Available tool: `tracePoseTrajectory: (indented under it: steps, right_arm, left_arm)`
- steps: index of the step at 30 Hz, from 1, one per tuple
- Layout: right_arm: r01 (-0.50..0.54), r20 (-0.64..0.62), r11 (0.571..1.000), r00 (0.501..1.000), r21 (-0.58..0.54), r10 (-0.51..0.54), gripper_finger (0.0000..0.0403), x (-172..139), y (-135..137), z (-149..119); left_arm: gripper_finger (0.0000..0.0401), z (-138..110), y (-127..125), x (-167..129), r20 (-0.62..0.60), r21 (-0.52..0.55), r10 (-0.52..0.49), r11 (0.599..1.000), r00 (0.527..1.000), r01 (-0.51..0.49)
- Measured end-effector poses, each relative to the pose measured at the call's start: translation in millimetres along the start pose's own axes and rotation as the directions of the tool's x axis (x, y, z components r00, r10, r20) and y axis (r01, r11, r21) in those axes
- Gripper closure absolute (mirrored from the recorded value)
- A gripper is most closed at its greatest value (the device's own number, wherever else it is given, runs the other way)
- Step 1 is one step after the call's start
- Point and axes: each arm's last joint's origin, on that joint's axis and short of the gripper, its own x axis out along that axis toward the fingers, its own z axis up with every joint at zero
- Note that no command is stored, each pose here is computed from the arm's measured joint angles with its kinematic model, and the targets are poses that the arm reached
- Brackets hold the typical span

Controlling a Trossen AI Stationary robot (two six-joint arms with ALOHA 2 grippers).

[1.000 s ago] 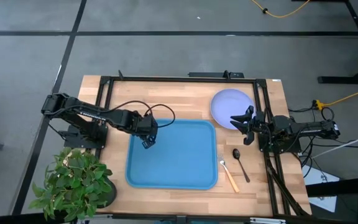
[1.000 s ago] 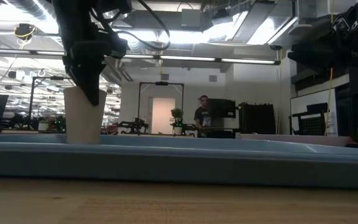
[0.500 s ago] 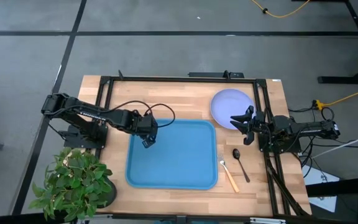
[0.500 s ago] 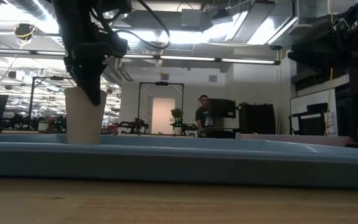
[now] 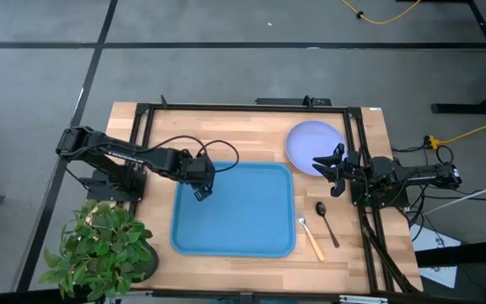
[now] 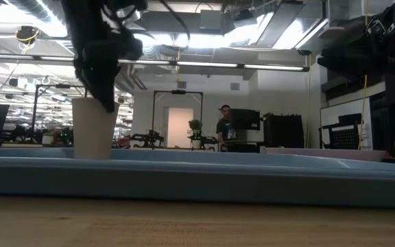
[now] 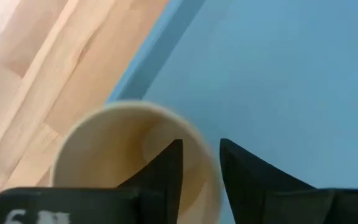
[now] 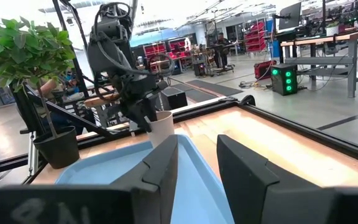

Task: Pick and place plate/cup/fork/spoon on tray
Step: Put the brown cup on the blue tray, then put the purple plate on the blue tray to the bottom right of the brown cup

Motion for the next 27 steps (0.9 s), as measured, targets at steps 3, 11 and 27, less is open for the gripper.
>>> tracePoseTrajectory:
  steps: [3, 11, 27]
  right_arm:
    - [0.0, 0.0, 1.0, 1.0, 0.002, 0.0, 0.0286, 0.0, 0.0, 0.0]
    - [0.0, -0.001, 1.0, 1.0, 0.002, 0.0, 0.0286, 0.0, 0.0, -0.1]
    - [0.008, -0.046, 1.0, 0.999, -0.009, -0.009, 0.0286, -0.1, -0.9, -4.6]
  left_arm:
    - [0.0302, 8.3, -2.5, -9.8, 0.02, 0.023, -0.015, 1.0, 1.0, 0.014]
    - [0.0301, 23.1, -3.1, -35.1, 0.038, 0.07, 0.005, 0.997, 0.999, -0.007]
    - [0.03, 31.8, -3.5, -44.0, 0.107, 0.055, 0.034, 0.998, 0.994, -0.04]
